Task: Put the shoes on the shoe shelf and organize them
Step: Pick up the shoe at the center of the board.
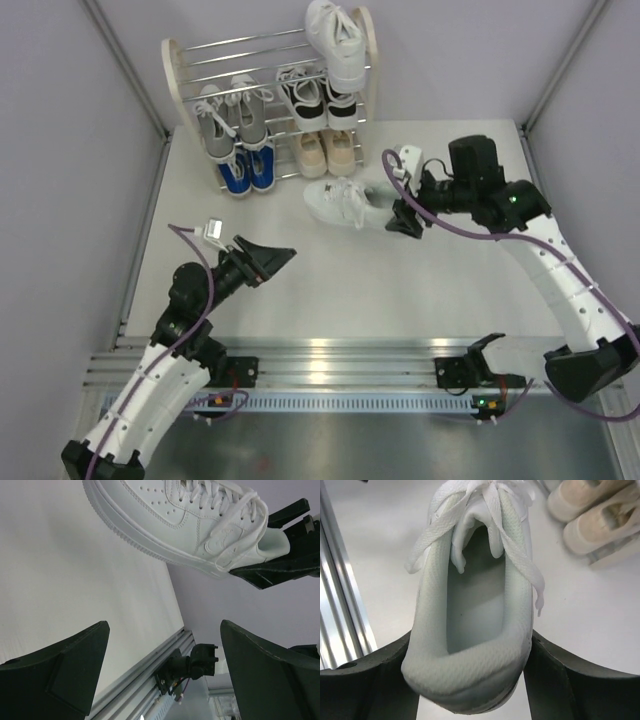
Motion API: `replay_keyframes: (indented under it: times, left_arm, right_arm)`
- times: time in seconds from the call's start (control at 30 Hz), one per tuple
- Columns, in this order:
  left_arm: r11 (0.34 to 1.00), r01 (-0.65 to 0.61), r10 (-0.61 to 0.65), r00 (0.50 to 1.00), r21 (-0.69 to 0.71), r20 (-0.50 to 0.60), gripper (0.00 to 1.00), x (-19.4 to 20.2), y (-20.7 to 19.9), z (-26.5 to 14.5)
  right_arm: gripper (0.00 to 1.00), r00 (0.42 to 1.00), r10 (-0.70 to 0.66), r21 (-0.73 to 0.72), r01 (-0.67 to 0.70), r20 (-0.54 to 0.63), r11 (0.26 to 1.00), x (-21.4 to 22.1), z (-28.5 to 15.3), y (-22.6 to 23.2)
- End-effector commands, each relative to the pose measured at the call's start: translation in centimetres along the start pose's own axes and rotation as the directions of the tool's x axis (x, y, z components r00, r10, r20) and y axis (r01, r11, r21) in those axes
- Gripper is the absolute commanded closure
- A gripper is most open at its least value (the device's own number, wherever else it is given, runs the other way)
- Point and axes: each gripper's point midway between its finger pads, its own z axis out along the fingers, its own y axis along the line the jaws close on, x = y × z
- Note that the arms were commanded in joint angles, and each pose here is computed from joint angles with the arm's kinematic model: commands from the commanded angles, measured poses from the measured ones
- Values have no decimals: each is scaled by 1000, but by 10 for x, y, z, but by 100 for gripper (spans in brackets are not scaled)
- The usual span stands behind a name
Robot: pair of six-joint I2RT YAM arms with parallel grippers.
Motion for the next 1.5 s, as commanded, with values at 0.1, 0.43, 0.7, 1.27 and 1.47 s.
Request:
replay_keyframes:
  times: [0.1, 0.43, 0.7, 1.27, 1.47]
  left_arm:
    - [995, -61, 72, 985, -80, 154, 2, -19, 9, -27]
    - [986, -83, 110, 975, -145, 193, 2, -28, 20, -27]
    - [988, -83, 107, 975, -130, 194, 2, -27, 18, -29]
    - [984, -54, 94, 966, -169, 239, 2, -30, 23, -42]
    - [982, -46, 93, 963, -184, 254, 2, -33, 26, -43]
  right_arm:
    - [100, 972, -87, 82, 71, 217, 994, -123, -4, -22]
    - [100, 964, -67, 43, 58, 257, 997, -132, 9, -10]
    - [100, 938, -55, 35, 46, 342, 998, -172, -7, -12]
    - [100, 778, -60, 99, -2, 625, 995, -305, -24, -52]
    - [100, 703, -95, 134, -1, 705, 991, -342, -36, -61]
